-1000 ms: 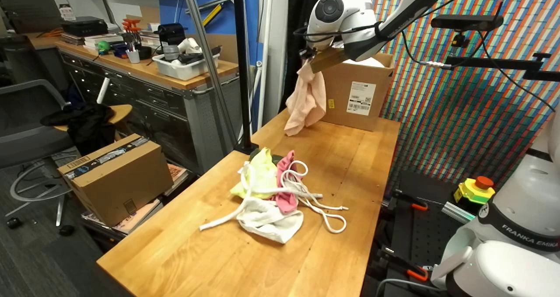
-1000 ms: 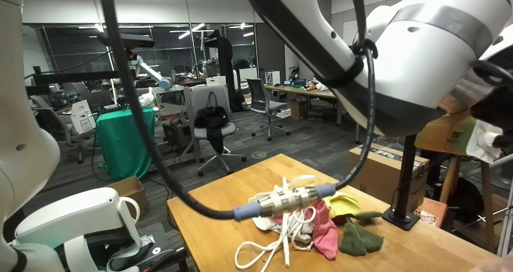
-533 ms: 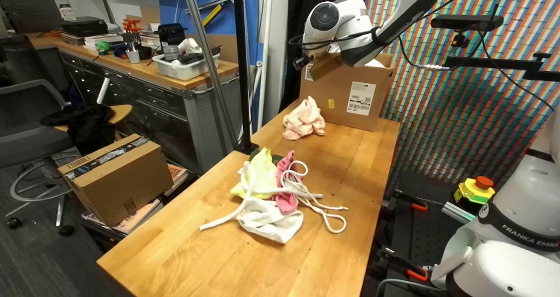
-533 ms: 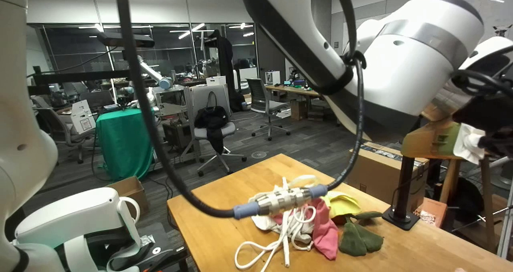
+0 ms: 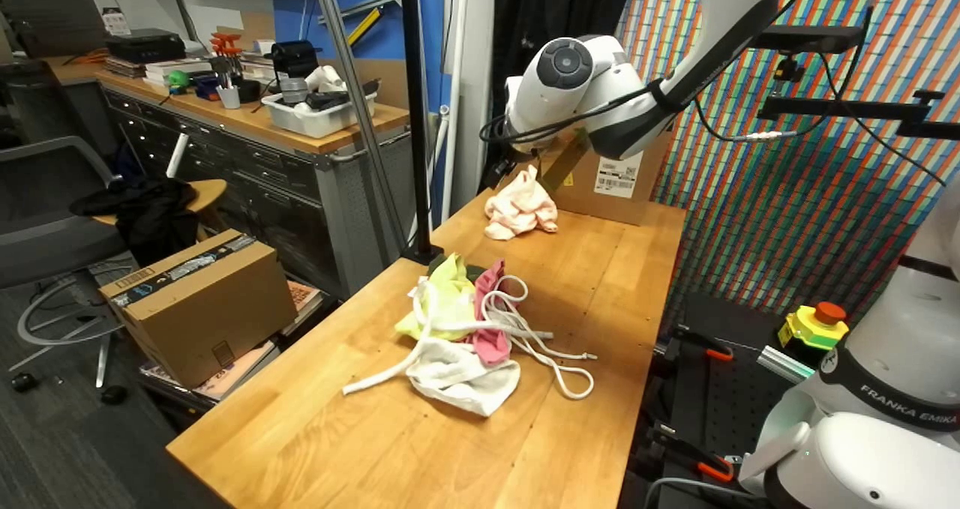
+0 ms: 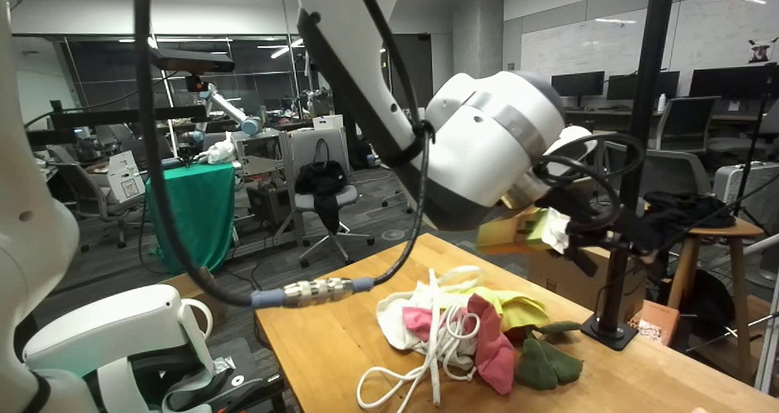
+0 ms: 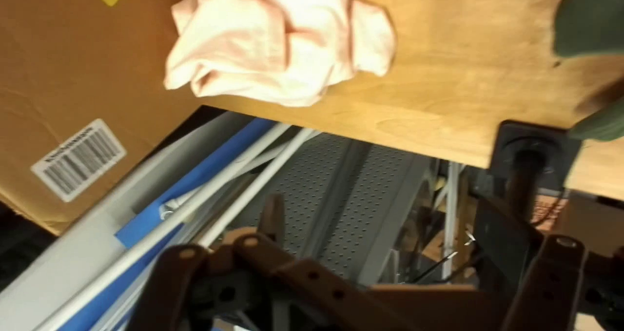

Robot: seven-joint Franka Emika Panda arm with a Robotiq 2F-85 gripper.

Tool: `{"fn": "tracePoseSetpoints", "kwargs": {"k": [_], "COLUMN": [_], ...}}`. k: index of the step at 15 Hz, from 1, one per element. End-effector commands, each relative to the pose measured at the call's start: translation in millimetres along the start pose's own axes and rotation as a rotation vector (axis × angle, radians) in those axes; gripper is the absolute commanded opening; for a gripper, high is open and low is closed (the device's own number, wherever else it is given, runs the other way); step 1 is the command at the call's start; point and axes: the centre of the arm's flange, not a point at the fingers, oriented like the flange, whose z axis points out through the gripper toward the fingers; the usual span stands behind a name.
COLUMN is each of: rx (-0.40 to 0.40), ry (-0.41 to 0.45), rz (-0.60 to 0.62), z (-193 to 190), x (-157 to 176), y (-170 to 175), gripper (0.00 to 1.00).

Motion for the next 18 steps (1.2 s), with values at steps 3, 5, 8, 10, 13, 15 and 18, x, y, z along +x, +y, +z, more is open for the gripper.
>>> {"fn": "tracePoseSetpoints", "kwargs": {"k": [3, 5, 8, 10, 13, 15, 18], "rx": [0.159, 0.199, 0.263, 0.284, 0.313, 0.332, 0.381], "ry": [-0.118, -0.173, -0.215, -0.204, -0.211, -0.213, -0.224], "rz": [-0.222, -0.251, -0.287, -0.308, -0.315, -0.321, -0.326], "z": [-41.6, -42.1, -42.2, -40.2, -40.1, -45.9, -52.7], "x": [-42.5, -52.6, -57.1, -53.8, -48.6, -46.9, -45.4], "y": [-63.7, -79.7, -94.4, -101.6, -106.8, -109.2, -112.6], "gripper": [1.00, 1.00, 1.00, 1.00, 1.00, 1.00, 1.00]}}
